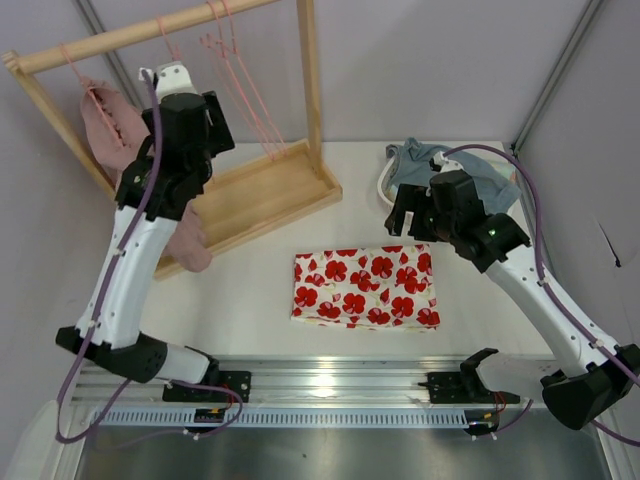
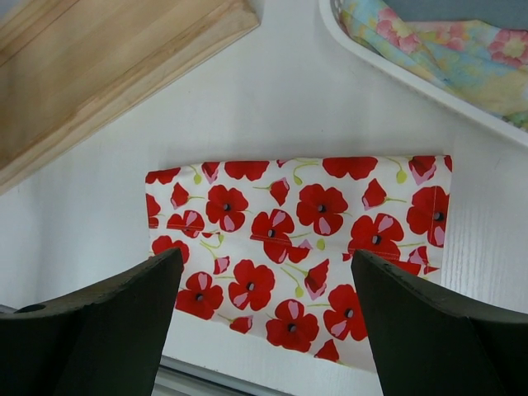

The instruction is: Place the skirt on the hanger

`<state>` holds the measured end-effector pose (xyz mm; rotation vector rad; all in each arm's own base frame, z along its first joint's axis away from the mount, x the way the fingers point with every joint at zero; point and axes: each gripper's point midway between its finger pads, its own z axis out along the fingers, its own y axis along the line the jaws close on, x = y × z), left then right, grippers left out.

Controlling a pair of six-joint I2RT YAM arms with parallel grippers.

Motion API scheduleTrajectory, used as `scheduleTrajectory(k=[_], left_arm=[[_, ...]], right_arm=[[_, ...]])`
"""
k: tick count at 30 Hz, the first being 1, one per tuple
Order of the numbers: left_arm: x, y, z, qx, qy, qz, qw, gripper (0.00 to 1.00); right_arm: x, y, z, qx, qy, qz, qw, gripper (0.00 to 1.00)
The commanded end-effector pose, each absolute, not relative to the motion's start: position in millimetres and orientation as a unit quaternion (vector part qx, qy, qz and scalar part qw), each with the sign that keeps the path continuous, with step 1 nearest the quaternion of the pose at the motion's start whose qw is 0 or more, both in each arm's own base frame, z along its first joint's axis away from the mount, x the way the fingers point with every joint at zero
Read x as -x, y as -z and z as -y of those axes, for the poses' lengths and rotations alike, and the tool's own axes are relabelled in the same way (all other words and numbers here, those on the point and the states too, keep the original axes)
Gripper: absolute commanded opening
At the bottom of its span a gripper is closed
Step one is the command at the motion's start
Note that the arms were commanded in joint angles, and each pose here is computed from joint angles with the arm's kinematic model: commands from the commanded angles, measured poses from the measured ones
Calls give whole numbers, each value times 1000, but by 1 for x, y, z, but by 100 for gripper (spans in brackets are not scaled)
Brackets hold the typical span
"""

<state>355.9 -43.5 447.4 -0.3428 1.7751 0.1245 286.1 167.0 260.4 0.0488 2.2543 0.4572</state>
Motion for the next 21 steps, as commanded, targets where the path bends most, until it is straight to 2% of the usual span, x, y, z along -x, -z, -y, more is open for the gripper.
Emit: scheduleTrajectory(k=[1, 6, 13, 21], left_arm=[[-376, -456, 39, 156, -79, -754, 633, 77], [-395, -436, 17, 188, -158, -753, 610, 75], [-418, -420, 13, 187, -165, -745, 619, 67], [-422, -401, 9, 184, -150, -746, 622, 41]], right_arm=[[-285, -278, -163, -12, -189, -885, 425, 91], [-284, -277, -158, -20, -187, -887, 423, 91], [-287, -276, -156, -23, -190, -888, 418, 91], [-292, -274, -159, -23, -193, -890, 412, 91]])
